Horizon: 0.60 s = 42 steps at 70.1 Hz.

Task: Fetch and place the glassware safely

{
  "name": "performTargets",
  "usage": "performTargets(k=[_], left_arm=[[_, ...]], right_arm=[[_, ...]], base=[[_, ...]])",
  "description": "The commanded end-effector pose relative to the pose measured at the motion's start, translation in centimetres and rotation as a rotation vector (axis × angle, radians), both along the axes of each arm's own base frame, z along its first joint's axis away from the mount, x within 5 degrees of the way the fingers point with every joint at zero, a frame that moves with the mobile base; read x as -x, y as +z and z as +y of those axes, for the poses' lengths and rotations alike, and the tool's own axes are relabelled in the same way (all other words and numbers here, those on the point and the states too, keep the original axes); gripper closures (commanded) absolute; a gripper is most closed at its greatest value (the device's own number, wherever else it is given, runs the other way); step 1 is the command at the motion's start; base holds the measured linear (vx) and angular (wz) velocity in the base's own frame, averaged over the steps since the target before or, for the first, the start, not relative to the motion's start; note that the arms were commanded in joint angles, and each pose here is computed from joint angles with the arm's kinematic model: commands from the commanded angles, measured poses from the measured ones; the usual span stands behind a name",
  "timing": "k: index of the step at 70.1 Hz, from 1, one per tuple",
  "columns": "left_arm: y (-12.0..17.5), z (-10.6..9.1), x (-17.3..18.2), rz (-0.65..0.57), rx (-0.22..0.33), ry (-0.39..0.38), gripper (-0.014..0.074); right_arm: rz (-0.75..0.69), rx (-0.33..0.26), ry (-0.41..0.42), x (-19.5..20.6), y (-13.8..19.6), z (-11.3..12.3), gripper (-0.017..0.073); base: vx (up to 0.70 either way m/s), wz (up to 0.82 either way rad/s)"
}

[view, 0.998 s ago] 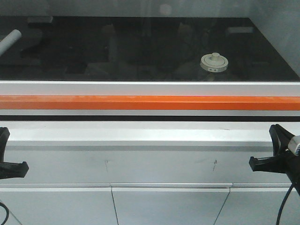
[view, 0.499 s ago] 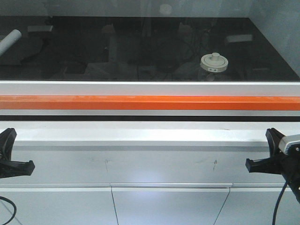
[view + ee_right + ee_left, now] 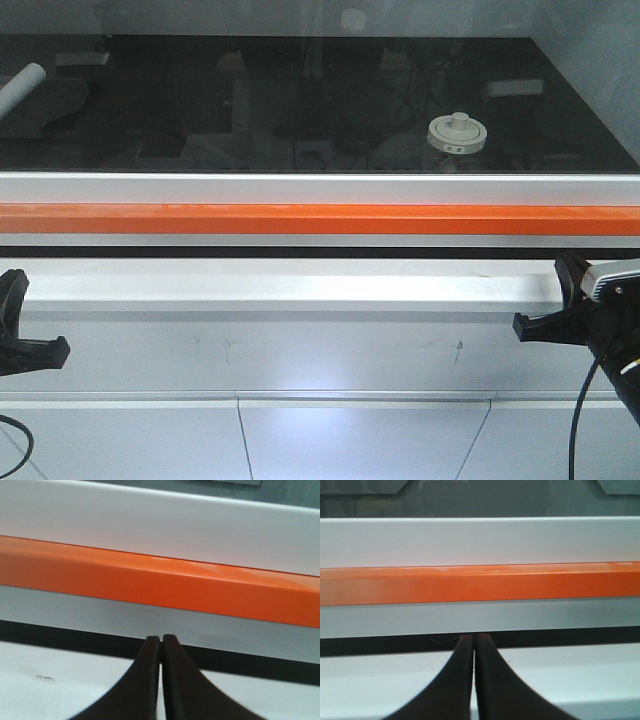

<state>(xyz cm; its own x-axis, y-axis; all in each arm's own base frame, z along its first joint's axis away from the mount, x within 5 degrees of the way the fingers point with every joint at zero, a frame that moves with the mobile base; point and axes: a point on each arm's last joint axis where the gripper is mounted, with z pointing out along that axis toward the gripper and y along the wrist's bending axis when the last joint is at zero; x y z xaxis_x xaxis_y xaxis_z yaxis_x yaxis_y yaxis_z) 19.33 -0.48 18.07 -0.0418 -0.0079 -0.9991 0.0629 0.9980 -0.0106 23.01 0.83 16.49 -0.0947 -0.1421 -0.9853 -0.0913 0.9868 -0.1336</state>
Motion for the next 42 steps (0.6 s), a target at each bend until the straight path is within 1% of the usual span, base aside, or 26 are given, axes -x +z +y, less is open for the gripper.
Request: performTargets(k=[1, 31, 42], left_arm=[[1.3, 0.0, -0.4, -0.108, 0.012, 0.004, 0.0601], [1.3, 0.0, -0.4, -0.102, 0.007, 0.004, 0.0601], [1.9, -0.1, -1.4, -0.099, -0.007, -0.010, 0.0601]], right_arm=[[-0.187, -0.010, 0.008, -0.7, 2.1, 0.0, 0.0560], [-0.194, -0.010, 0.011, -1.8, 2.1, 0.1, 0.0560], [-0.194, -0.010, 0.011, -2.0, 2.1, 0.1, 0.0560]], base=[[0.00, 0.00], [0.00, 0.00], [0.00, 0.00]])
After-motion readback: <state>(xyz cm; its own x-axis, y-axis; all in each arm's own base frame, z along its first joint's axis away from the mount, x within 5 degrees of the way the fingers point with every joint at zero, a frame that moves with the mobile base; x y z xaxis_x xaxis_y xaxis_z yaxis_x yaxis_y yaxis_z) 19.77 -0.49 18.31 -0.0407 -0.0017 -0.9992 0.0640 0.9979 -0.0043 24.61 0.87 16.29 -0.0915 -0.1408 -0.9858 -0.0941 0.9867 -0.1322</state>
